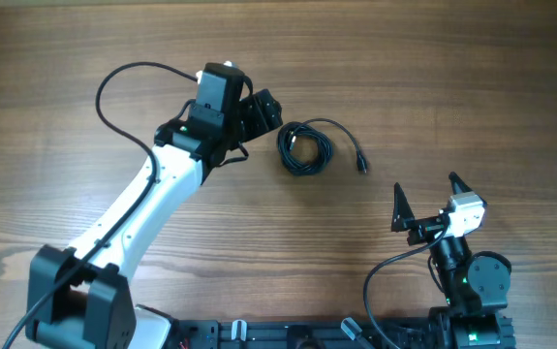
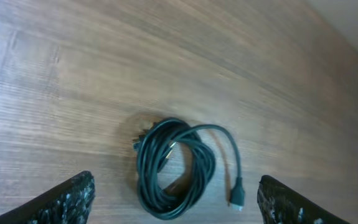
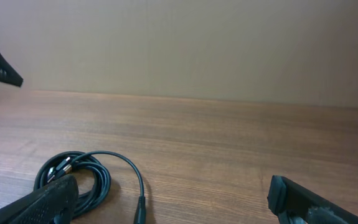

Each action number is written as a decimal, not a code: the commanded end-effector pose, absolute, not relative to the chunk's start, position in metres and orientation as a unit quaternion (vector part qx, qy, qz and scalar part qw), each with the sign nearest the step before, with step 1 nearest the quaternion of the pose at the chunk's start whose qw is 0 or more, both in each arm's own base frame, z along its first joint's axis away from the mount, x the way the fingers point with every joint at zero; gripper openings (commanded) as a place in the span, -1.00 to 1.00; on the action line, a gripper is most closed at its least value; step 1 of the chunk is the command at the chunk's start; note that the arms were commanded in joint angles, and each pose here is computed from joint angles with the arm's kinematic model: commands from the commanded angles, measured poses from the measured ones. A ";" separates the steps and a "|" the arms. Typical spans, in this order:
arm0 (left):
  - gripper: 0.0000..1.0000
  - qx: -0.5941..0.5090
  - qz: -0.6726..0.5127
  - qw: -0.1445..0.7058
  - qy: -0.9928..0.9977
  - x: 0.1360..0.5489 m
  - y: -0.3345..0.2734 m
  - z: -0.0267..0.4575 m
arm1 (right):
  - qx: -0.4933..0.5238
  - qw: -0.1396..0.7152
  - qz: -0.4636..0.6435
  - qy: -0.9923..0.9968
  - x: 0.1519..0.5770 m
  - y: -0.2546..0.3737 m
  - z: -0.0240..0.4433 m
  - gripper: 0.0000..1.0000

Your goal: Untangle cables

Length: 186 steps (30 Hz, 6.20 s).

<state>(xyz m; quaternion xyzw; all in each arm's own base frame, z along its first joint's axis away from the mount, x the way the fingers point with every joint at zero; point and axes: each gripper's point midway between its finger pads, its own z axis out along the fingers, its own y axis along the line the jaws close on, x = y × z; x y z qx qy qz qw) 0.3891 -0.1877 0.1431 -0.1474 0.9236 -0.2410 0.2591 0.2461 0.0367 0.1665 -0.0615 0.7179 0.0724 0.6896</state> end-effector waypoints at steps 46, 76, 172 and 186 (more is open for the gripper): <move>-0.92 -0.126 -0.289 0.171 0.933 0.395 -0.230 0.079 | -0.060 0.691 0.080 0.716 0.246 0.038 0.168 1.00; -0.92 -0.559 -0.494 -0.280 0.604 0.377 -0.236 0.198 | -0.110 0.345 0.483 0.797 0.343 0.193 0.265 0.99; -0.92 -0.489 -0.525 -0.196 0.669 0.385 -0.199 0.190 | 0.072 0.317 0.260 0.909 0.357 0.181 0.174 -0.91; -0.92 -0.422 -0.426 0.125 0.791 0.440 -0.124 0.150 | -0.071 0.287 0.241 0.924 0.288 0.160 0.208 -0.91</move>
